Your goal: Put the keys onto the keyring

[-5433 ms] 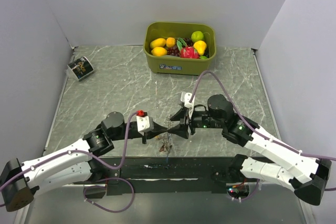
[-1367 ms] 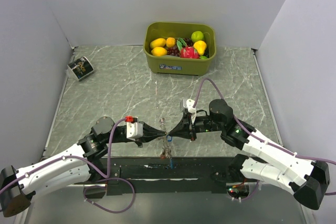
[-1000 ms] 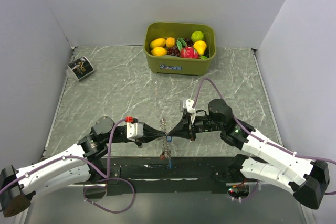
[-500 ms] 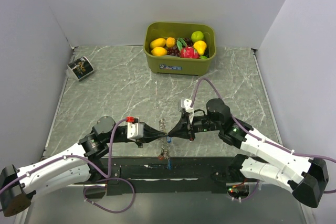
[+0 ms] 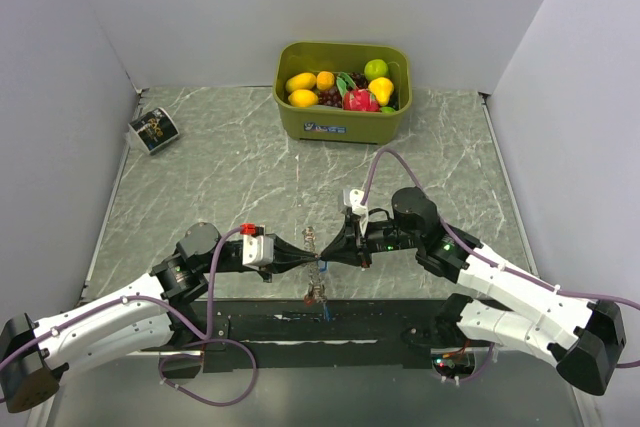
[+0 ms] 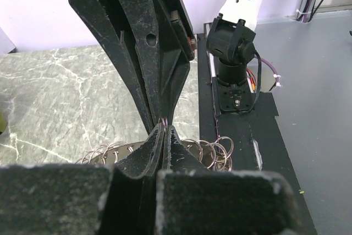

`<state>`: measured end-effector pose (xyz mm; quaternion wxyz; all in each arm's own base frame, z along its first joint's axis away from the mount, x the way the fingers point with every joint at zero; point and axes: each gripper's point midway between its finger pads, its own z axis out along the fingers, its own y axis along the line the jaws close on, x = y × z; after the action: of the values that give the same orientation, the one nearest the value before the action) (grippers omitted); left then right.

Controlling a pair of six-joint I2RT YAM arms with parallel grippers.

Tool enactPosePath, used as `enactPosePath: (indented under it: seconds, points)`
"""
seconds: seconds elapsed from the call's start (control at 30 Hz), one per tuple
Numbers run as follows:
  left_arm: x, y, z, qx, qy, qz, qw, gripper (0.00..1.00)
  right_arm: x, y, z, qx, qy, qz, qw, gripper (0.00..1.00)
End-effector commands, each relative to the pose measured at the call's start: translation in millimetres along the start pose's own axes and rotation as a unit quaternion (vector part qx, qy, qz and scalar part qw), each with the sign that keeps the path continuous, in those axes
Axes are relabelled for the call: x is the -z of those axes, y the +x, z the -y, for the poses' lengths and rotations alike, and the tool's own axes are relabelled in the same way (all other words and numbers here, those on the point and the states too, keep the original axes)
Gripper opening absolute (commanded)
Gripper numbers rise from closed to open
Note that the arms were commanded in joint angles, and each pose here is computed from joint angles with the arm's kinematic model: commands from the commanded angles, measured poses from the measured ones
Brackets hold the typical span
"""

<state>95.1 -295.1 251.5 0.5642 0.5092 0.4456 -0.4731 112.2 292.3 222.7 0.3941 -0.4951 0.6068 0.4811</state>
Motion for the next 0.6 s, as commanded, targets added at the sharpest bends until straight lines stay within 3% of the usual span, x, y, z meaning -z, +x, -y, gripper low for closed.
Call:
enactPosePath:
  seconds: [0.0, 0.2, 0.4, 0.57]
  points:
    - [-2.1, -36.9, 5.3, -0.051, 0.021, 0.063, 0.996, 0.01, 5.3, -18.1, 11.4, 0.027, 0.038, 0.016, 0.999, 0.16]
    - [-1.2, -35.8, 6.0, -0.049, 0.021, 0.063, 0.997, 0.01, 13.1, -24.3, 12.3, 0.04, 0.057, 0.027, 0.997, 0.22]
    - [-0.6, -38.5, 5.4, -0.055, 0.019, 0.065, 0.996, 0.01, 11.3, -14.5, 14.7, 0.034, 0.056, 0.007, 0.998, 0.17]
    - [-0.4, -37.9, 5.6, -0.054, 0.02, 0.063, 0.996, 0.01, 15.3, -14.9, 15.2, 0.037, 0.066, 0.013, 0.997, 0.2]
